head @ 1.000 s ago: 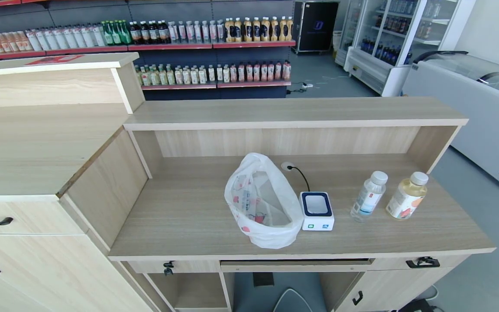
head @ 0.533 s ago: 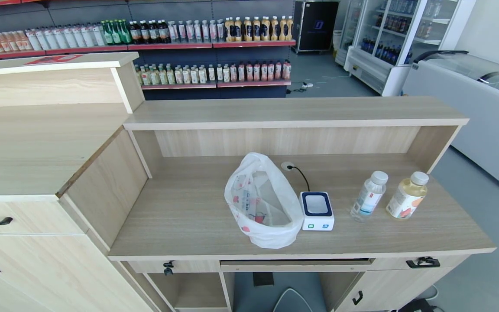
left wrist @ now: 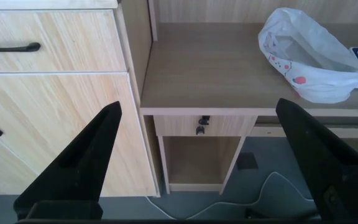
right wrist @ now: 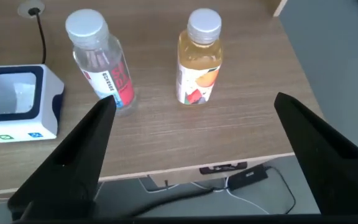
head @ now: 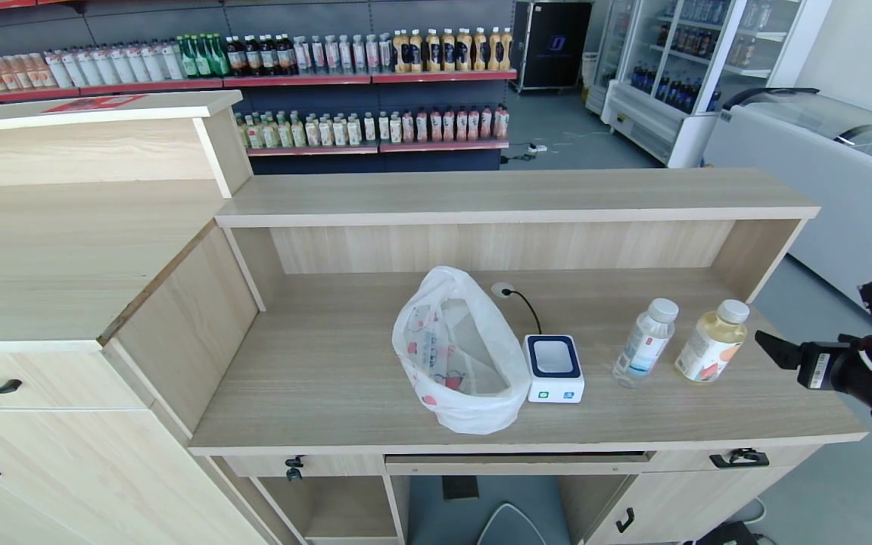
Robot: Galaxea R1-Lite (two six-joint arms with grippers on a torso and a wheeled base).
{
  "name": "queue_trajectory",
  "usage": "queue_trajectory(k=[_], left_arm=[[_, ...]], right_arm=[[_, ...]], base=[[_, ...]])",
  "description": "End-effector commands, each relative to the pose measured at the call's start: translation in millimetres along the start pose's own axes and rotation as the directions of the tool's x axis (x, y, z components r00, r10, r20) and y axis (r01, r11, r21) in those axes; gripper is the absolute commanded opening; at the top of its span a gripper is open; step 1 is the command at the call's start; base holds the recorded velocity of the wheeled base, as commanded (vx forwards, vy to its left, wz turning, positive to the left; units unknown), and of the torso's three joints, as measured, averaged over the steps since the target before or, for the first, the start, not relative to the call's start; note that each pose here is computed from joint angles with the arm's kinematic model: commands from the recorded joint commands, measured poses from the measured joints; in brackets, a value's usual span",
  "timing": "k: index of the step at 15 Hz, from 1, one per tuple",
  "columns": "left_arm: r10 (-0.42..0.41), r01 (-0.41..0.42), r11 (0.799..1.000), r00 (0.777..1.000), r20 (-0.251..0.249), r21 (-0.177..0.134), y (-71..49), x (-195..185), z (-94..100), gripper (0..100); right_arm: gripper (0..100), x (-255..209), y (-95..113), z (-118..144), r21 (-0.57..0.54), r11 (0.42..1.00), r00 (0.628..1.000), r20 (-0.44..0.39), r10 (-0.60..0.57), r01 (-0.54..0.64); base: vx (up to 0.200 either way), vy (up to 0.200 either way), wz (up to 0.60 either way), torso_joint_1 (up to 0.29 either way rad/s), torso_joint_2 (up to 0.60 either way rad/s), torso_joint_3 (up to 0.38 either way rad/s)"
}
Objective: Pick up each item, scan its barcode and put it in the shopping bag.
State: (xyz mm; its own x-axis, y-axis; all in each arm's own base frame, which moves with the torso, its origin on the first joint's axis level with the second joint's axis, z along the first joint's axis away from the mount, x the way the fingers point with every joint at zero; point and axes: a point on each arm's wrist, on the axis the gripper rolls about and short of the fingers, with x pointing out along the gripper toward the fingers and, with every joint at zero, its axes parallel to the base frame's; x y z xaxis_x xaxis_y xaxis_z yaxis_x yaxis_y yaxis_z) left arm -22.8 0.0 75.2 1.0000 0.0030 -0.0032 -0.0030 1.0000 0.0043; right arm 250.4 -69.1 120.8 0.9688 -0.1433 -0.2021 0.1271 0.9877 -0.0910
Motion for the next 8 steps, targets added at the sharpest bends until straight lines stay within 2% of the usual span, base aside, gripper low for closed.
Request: queue_trajectory(k=[1,4,8], left_arm=[[0.000,0.000,1.000,1.000,-0.001,0.000,0.0,0.1,0.0,100],[0.000,0.000,1.000,1.000,-0.001,0.000,0.0,0.1,0.0,100],[0.000,0.000,1.000,1.000,-0.001,0.000,0.0,0.1,0.0,100]], right_arm=[[100,20.3,-3.6,-34.1,-0.028,0.999,0.993,-0.115,0.020,-0.023],[100,35.4,-2.8,-48.6,-0.033,0.999,0.991,-0.133,0.027,-0.031],[100,60.6,-5.5,-52.3,-0.037,0.999,0.997,-0.069,0.022,-0.025]], base=[[0.000,0.000,0.00,0.000,0.00,0.000],[0.000,0.000,0.00,0.000,0.00,0.000],[0.000,0.000,0.00,0.000,0.00,0.000]])
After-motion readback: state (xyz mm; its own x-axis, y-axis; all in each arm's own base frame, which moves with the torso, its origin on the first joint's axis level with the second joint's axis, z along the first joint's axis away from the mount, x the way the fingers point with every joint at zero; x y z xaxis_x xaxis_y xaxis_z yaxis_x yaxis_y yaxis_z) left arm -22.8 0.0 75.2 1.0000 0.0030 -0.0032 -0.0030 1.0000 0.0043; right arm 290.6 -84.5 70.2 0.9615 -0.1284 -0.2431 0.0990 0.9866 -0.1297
